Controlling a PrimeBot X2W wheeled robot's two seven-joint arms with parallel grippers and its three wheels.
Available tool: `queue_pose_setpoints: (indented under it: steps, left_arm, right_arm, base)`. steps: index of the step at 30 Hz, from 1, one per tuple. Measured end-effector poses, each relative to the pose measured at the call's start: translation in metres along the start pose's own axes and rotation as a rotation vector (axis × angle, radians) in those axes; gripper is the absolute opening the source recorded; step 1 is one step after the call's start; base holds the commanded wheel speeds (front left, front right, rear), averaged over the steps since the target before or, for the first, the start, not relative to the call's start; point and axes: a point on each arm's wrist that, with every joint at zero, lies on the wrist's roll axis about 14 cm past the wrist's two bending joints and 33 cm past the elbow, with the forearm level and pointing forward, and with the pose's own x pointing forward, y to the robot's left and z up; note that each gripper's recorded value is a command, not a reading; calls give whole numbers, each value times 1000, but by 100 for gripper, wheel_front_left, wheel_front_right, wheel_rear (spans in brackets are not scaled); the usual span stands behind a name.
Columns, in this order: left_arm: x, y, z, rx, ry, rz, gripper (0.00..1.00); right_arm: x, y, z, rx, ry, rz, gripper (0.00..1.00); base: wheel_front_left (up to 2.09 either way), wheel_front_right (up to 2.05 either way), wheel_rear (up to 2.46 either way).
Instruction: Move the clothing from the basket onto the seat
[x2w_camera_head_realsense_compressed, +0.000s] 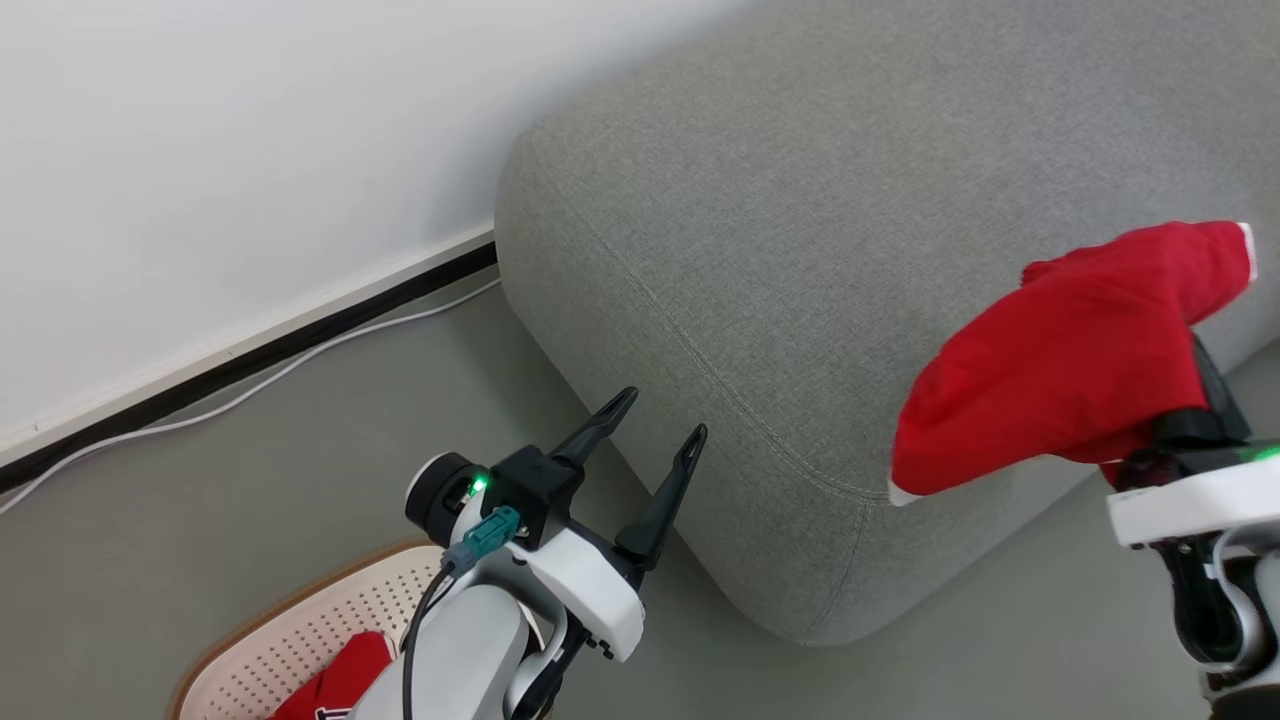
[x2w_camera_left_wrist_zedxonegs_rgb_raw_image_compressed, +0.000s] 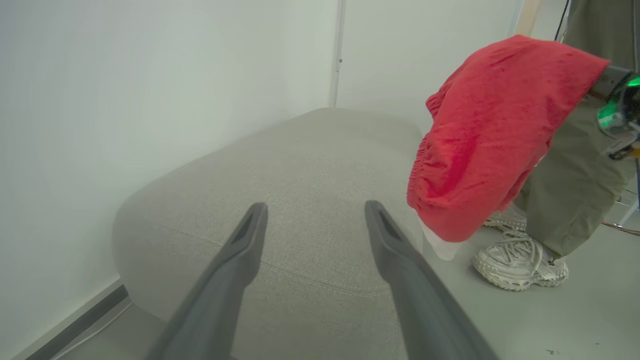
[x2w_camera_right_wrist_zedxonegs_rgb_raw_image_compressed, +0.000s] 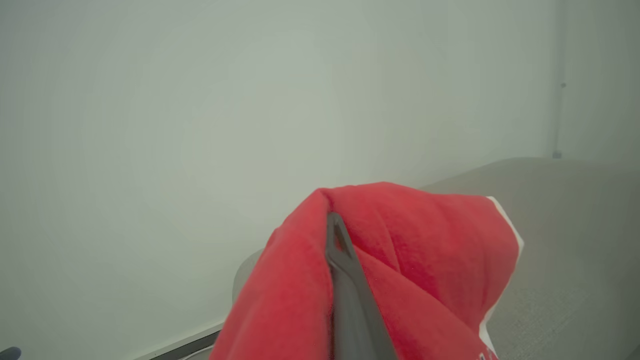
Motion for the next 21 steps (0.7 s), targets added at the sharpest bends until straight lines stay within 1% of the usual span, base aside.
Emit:
queue_pose_setpoints:
  steps: [5, 8, 12, 16, 21]
  left_arm:
    - [10, -7, -2, -6, 5, -49, 100]
    - [14, -10, -3, -11, 7, -67, 100]
    - [15, -11, -13, -34, 25, -82, 100]
    - [18, -3, -26, -48, 47, -79, 100]
    - [20, 10, -51, -70, 85, -69, 100]
  right_arm:
    - [-16, -29, 8, -2, -29, -106, 0]
    - [-27, -44, 6, -10, -21, -159, 0]
    - [-32, -61, 8, -48, -16, -212, 0]
    - [-20, -66, 10, -89, -11, -227, 0]
    - [17, -65, 14, -145, -15, -212, 0]
  base:
    - [0, 0, 0]
    - [0, 0, 0]
    - [0, 0, 0]
    - [0, 0, 0]
    - [0, 0, 0]
